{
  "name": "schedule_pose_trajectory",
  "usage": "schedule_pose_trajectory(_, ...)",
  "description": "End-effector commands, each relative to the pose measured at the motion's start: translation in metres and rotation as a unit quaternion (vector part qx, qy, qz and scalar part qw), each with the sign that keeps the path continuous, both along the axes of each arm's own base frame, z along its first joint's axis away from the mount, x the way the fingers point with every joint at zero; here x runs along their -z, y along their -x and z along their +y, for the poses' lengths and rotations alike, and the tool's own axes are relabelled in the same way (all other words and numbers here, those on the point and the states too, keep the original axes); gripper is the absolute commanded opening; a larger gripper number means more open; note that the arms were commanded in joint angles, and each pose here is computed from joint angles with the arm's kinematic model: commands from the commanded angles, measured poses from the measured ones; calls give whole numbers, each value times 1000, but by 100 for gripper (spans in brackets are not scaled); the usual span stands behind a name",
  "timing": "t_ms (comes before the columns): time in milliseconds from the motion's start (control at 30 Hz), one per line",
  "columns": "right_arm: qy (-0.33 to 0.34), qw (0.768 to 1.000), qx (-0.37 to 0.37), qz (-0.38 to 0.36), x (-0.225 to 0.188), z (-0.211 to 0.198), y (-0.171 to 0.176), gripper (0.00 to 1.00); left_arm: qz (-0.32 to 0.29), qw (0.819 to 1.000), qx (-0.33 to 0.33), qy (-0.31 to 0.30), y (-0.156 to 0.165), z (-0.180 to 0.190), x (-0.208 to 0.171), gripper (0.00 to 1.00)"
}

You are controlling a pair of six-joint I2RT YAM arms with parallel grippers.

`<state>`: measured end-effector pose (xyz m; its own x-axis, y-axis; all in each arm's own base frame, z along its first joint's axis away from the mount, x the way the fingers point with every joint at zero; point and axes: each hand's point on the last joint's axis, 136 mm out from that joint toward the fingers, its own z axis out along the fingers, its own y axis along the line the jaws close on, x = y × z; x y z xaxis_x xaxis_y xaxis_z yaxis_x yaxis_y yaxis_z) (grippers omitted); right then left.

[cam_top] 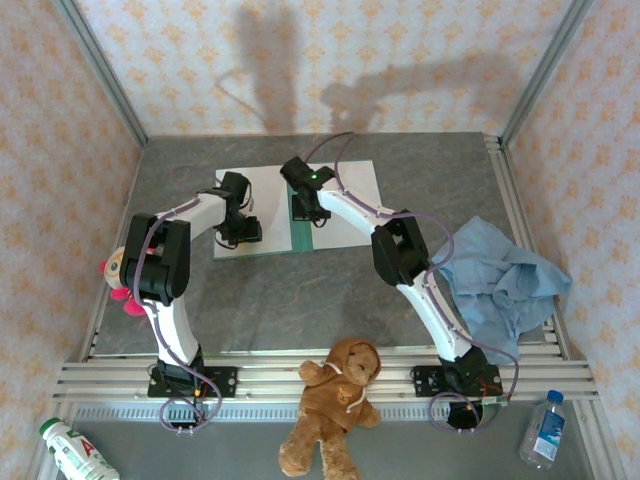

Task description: Put the files into the folder

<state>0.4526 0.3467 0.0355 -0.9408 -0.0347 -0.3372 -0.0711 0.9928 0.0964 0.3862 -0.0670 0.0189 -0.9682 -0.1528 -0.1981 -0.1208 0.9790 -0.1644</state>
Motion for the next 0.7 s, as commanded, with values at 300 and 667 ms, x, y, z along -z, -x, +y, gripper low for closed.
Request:
schedule_pose_trajectory(300,93,995,22,35,40,-50,5,6,50,999,11,-18,21,5,19,37)
schedule_pose_trajectory(667,69,997,23,21,18,-42,-4,6,53,998,10,-19,22,5,20,37)
